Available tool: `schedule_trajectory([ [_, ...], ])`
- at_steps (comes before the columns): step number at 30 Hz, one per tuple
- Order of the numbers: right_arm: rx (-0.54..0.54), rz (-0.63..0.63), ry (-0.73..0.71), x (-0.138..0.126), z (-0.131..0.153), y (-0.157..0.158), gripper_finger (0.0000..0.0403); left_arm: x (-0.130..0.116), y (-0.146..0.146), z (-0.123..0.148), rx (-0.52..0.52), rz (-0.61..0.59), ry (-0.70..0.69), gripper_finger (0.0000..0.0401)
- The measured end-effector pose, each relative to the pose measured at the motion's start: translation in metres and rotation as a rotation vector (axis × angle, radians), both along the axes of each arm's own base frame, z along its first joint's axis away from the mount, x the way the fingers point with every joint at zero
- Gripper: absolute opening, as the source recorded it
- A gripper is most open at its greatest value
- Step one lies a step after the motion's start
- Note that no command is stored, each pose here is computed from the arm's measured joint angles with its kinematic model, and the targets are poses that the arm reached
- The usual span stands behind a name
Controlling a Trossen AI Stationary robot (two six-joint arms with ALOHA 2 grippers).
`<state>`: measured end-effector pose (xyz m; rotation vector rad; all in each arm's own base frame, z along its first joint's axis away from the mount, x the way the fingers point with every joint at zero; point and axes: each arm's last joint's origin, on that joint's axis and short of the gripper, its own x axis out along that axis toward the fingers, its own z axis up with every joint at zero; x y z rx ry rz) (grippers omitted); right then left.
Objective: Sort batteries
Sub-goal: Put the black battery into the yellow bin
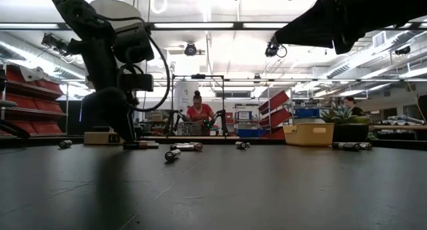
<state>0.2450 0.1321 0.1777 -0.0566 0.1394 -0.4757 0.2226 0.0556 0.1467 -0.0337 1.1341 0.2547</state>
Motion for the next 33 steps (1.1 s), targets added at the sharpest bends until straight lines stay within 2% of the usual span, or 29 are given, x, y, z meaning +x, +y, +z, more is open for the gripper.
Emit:
schedule_trajectory([
  [3,0.0,0.0,0.0,0.0,0.0,0.0,0.0063,-0.006,0.0,-0.009,-0.013,0.016,0.02,0.0111],
  [6,0.003,0.0,-0.002,0.0,0.0,0.0,0.0063,-0.006,0.0,-0.011,-0.017,0.03,-0.017,0.0107],
  [11,-0.001,-0.002,-0.001,0.0,0.0,0.0,0.0062,-0.01,-0.001,-0.016,-0.029,0.043,-0.022,0.0076],
  [15,-0.074,-0.049,0.006,0.001,0.006,-0.005,0.0063,-0.012,-0.002,-0.018,-0.026,0.036,-0.011,0.0057],
  [20,-0.209,-0.081,0.018,0.005,0.032,-0.03,0.006,-0.009,-0.005,-0.018,0.017,-0.007,-0.029,0.0057],
  [25,-0.275,0.03,-0.052,0.001,0.066,-0.057,0.006,-0.006,-0.012,-0.017,0.085,-0.036,-0.027,0.0057],
  [29,-0.264,0.036,-0.026,-0.003,0.072,-0.071,0.0059,-0.007,-0.02,-0.01,0.088,-0.066,-0.045,0.0057],
  [33,-0.162,0.019,0.029,0.001,0.061,-0.087,0.0059,-0.006,-0.031,0.011,0.075,-0.08,-0.131,0.0057],
])
